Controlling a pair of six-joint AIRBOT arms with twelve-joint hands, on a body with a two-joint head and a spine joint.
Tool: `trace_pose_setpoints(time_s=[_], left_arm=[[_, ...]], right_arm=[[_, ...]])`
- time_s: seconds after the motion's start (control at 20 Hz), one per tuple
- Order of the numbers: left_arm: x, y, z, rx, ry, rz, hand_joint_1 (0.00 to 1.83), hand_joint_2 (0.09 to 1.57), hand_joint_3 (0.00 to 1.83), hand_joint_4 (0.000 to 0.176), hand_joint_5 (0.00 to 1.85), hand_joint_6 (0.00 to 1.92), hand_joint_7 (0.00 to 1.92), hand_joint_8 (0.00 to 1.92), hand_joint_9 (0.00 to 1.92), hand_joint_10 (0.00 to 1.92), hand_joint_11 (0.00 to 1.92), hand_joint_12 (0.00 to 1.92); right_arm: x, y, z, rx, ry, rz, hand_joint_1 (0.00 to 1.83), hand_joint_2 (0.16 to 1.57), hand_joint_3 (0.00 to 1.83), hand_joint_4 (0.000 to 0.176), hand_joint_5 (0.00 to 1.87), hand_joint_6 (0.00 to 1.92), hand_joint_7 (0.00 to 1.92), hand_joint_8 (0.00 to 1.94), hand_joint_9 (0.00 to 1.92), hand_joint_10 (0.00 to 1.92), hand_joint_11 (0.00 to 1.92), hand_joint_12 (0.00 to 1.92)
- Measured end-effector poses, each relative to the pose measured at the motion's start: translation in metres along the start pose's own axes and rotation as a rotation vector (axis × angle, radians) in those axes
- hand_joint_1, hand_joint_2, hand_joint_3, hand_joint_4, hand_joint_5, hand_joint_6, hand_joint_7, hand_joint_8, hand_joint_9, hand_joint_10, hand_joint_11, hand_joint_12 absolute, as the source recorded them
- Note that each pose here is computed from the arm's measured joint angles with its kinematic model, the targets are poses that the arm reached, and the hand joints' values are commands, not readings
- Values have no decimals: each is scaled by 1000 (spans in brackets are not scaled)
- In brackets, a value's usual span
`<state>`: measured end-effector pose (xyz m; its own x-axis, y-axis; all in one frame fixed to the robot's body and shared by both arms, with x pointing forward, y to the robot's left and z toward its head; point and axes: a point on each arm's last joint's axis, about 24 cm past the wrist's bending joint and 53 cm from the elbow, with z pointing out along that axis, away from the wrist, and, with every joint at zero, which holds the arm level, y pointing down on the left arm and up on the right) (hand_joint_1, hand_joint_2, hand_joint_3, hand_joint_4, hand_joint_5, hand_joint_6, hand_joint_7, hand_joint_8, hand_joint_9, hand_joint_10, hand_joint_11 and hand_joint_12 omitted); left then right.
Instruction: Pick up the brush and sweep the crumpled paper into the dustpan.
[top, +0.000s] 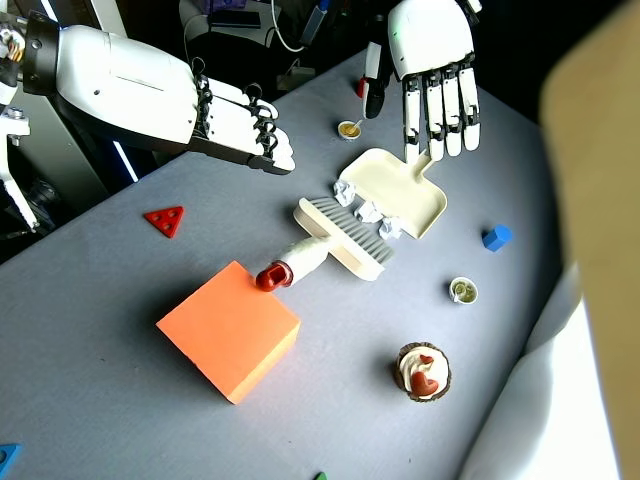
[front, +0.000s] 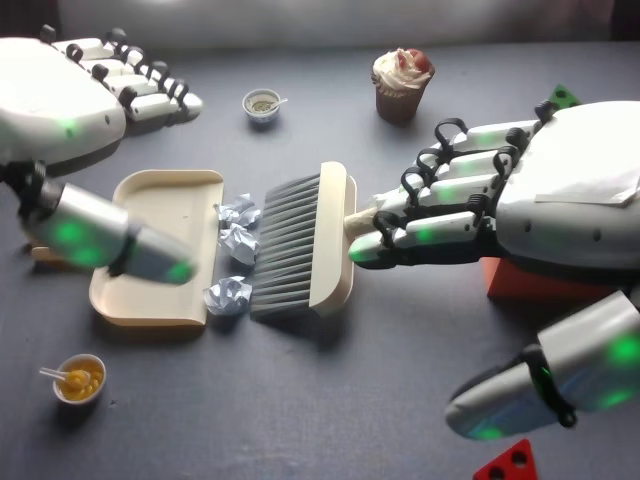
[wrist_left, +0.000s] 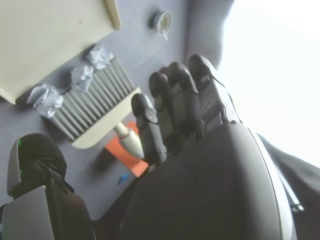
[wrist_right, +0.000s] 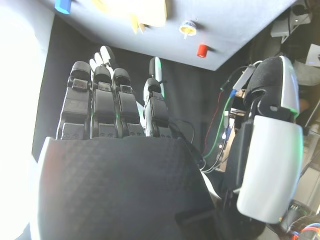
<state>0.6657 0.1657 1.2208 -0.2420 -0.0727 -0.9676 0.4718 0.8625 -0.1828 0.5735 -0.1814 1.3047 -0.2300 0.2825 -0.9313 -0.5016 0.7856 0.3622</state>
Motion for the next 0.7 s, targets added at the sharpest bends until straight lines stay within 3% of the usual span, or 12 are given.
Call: trace_pose_setpoints(time_s=[0.3, 0.4, 0.55, 0.7], left_arm=[[2, 5, -2, -22, 9, -1, 0, 823, 0, 0, 68, 0, 96, 0, 118, 0, 67, 116], [3, 8, -5, -34, 14, 2, 180, 852, 10, 0, 48, 0, 84, 0, 119, 1, 87, 117], [3, 10, -4, -39, 17, 38, 898, 845, 0, 0, 25, 4, 73, 1, 118, 2, 118, 112], [4, 24, -4, -54, 34, 97, 954, 903, 17, 0, 29, 1, 64, 0, 104, 0, 111, 100]], right_arm=[[0, 0, 0, 0, -1, -1, 0, 873, 0, 0, 101, 1, 142, 0, 148, 0, 87, 125], [0, 0, 0, 1, -3, -1, 0, 872, 0, 0, 97, 0, 134, 0, 142, 0, 92, 116], [0, 0, 0, 0, -1, -1, 0, 875, 1, 0, 143, 5, 174, 4, 180, 6, 133, 96], [0, 0, 0, 1, -2, -2, 0, 872, 0, 0, 119, 0, 145, 0, 148, 0, 101, 73]])
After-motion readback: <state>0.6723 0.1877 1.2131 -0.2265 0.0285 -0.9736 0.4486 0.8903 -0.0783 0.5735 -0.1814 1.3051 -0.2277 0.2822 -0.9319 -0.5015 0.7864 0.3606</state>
